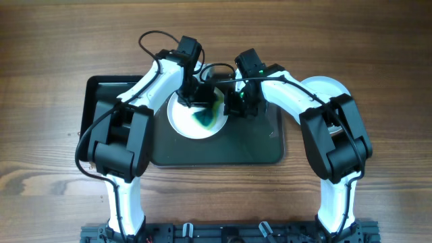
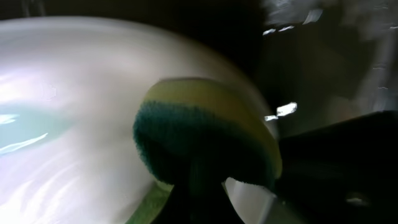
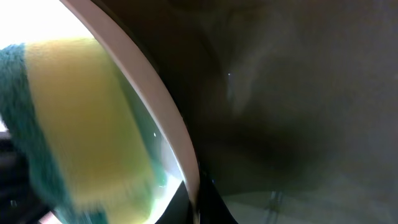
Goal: Clean dirty plates on tray and stack at the side
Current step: 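Scrub the pale blue plate with the sponge in the left gripper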
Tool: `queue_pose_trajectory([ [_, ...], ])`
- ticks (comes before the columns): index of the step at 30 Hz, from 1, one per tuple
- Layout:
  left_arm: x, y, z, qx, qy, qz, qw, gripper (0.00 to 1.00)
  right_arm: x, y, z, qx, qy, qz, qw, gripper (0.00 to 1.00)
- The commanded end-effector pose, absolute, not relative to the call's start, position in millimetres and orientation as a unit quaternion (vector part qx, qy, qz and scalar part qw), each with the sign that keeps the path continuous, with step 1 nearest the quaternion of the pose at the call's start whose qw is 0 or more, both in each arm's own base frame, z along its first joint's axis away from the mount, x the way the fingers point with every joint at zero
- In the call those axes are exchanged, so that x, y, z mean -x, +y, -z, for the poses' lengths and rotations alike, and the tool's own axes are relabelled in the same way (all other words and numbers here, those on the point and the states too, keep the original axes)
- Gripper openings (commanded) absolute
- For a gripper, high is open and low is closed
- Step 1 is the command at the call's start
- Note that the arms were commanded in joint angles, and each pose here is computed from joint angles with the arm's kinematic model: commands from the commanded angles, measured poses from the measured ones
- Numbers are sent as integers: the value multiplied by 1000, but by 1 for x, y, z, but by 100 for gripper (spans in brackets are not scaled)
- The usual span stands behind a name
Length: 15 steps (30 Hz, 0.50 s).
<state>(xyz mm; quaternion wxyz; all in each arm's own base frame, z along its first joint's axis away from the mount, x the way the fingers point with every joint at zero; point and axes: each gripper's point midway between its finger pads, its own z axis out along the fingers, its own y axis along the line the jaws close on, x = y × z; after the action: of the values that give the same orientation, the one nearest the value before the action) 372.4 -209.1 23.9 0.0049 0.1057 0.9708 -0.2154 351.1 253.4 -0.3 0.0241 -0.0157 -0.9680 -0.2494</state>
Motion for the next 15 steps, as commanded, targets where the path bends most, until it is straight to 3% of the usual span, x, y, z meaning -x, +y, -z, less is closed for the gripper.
queue_pose_trajectory([
  [1, -374, -231, -26, -142, 952, 269, 17, 4, -339, 246, 17, 20, -973, 228, 42, 4],
  [5, -406, -205, -15, -136, 972, 171, 81, 4, -339, 246, 17, 20, -973, 228, 42, 4],
  [9, -429, -137, -7, -17, 992, -16, 124, 4, -339, 246, 17, 20, -973, 228, 42, 4],
  [12, -431, -90, -14, 77, 978, -125, 147, 4, -339, 246, 17, 20, -973, 228, 42, 4],
  [15, -421, -70, -14, 130, 972, -148, 132, 4, -339, 246, 17, 20, -973, 228, 42, 4],
])
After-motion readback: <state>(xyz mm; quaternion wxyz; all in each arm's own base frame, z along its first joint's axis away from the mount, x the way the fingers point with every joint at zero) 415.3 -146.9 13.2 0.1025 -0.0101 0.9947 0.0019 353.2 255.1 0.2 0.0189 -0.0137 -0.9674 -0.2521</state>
